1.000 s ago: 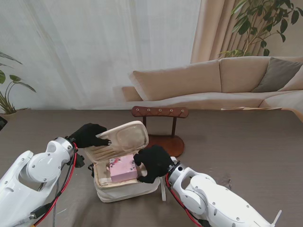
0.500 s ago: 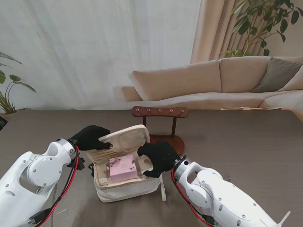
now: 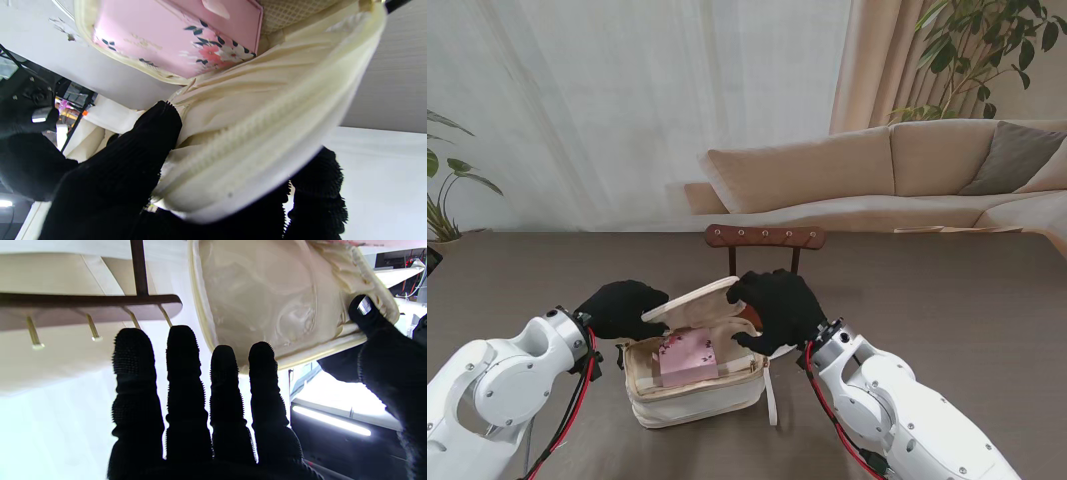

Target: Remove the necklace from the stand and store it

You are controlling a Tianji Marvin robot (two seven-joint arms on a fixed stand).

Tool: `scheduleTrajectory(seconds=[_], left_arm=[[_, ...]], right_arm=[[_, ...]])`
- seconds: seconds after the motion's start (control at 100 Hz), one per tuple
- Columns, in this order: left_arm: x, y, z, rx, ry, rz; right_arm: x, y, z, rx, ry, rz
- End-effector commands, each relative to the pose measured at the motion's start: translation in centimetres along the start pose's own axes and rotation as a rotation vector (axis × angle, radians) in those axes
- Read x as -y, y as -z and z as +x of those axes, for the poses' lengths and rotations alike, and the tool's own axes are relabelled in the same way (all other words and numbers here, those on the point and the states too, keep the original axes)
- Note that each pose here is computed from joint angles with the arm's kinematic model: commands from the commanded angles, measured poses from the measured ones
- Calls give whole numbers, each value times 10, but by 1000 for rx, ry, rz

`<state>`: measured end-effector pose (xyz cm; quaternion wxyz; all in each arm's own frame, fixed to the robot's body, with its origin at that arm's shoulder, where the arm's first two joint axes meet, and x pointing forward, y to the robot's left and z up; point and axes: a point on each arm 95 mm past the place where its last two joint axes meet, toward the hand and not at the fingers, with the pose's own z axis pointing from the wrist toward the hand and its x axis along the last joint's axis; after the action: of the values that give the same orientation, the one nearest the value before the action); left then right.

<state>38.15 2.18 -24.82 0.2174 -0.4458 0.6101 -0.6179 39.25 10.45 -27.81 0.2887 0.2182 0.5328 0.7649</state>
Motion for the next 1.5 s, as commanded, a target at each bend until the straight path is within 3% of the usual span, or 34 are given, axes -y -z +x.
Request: scheduleTrajectory(seconds=[0.0,0.35,0.5,0.88,1.07,1.31,1.49], left_arm=[[-5,3,6,-13,2,-33],[-18,10,17,-34,-22,-102],[-24,11,22,-46,-18,-120],[-35,23,37,-60,-27,-162],[-36,32,38,-39,-55,-170],[-36,43,36,-13,-79,-168],[-33,53,36,5,-88,-158]], right_arm=[[-4,-3,8,-25,1,-12],[-16,-6,18,-54,2,-58],[-16,-4,27,-87,-57,-4],[16,-4,55,-170,-140,173],[34,-6,63,-195,-130,237],[51,-8,69,-206,-101,266],[58,-8,75,-204,-95,247]])
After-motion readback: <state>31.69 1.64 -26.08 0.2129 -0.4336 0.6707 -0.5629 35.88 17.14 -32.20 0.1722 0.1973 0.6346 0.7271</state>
